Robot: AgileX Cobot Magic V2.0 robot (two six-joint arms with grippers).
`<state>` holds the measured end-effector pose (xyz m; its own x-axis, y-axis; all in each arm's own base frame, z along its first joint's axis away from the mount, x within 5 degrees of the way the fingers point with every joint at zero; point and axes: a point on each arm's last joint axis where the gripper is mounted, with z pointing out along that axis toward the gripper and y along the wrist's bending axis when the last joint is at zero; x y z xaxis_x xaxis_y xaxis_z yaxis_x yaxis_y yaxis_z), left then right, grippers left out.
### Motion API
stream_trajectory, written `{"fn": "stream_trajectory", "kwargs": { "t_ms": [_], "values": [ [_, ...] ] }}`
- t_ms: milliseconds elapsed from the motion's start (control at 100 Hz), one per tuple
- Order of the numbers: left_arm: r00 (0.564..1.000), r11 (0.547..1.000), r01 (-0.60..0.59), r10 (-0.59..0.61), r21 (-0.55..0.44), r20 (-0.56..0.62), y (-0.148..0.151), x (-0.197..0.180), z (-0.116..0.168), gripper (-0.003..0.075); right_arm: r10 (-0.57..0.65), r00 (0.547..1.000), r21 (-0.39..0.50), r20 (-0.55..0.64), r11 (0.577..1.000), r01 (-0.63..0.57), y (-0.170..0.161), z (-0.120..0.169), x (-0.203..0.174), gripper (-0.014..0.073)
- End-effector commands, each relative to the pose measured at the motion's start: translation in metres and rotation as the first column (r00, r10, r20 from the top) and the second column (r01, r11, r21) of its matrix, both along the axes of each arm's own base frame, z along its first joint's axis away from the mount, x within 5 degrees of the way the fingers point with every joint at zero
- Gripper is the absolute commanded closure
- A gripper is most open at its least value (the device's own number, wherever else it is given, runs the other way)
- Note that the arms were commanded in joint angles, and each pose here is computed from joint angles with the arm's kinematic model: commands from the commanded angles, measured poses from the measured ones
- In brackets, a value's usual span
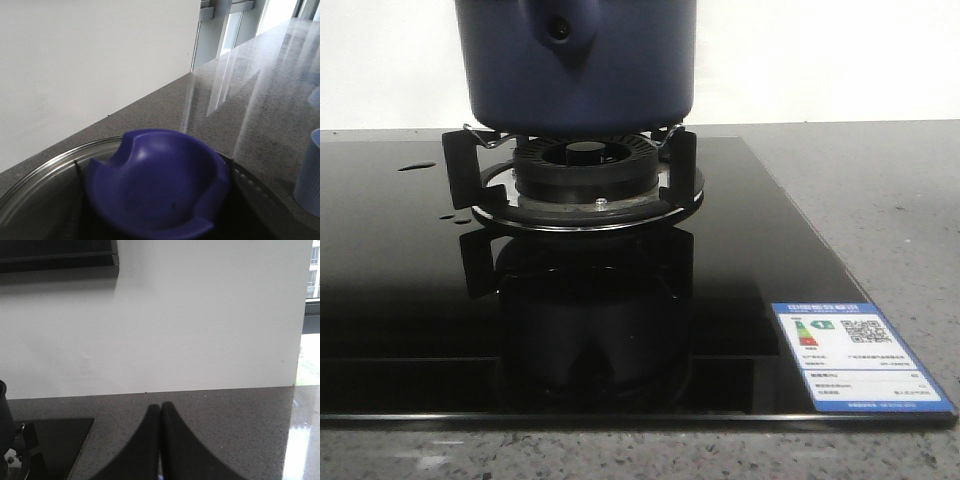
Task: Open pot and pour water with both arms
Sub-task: 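Lower the glass lid back onto the pot with the left gripper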
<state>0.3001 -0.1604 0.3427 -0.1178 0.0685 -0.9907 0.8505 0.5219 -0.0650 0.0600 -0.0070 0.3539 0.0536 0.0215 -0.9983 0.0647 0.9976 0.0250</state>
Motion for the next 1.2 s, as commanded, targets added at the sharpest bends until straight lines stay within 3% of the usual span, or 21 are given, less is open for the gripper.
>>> {"fn": "stream_trajectory", "kwargs": {
  "t_ms": [0, 680, 750, 920, 990, 1190],
  "values": [
    [0.998, 0.993, 0.039, -0.034, -0.112, 0.052, -0.003, -0.008, 0.029, 0.053, 0.008, 0.997, -0.01, 0.082, 1.0, -0.007, 0.001, 0.015, -0.002, 0.0663],
    [1.0, 0.997, 0.005, -0.005, -0.083, -0.007, -0.006, 0.008, 0.008, 0.0521, 0.008, 0.997, -0.01, 0.082, 1.0, -0.007, 0.001, 0.015, -0.002, 0.0663],
    [0.999, 0.998, 0.013, -0.011, -0.063, 0.03, -0.006, 0.008, 0.008, 0.044, 0.008, 0.997, -0.01, 0.082, 1.0, -0.007, 0.001, 0.015, -0.002, 0.0663],
    [0.999, 0.997, 0.004, -0.002, -0.078, 0.035, -0.005, 0.007, 0.012, 0.0085, 0.008, 0.997, -0.01, 0.082, 1.0, -0.007, 0.001, 0.015, -0.002, 0.0663],
    [0.999, 0.996, -0.004, 0.008, -0.09, 0.042, -0.004, 0.006, 0.016, 0.0041, 0.008, 0.997, -0.01, 0.082, 1.0, -0.007, 0.001, 0.015, -0.002, 0.0663],
    [0.995, 0.994, -0.01, 0.021, -0.112, 0.096, 0.002, -0.007, 0.037, 0.0054, 0.008, 0.997, -0.01, 0.082, 1.0, -0.007, 0.001, 0.015, -0.002, 0.0663]
  ]
}}
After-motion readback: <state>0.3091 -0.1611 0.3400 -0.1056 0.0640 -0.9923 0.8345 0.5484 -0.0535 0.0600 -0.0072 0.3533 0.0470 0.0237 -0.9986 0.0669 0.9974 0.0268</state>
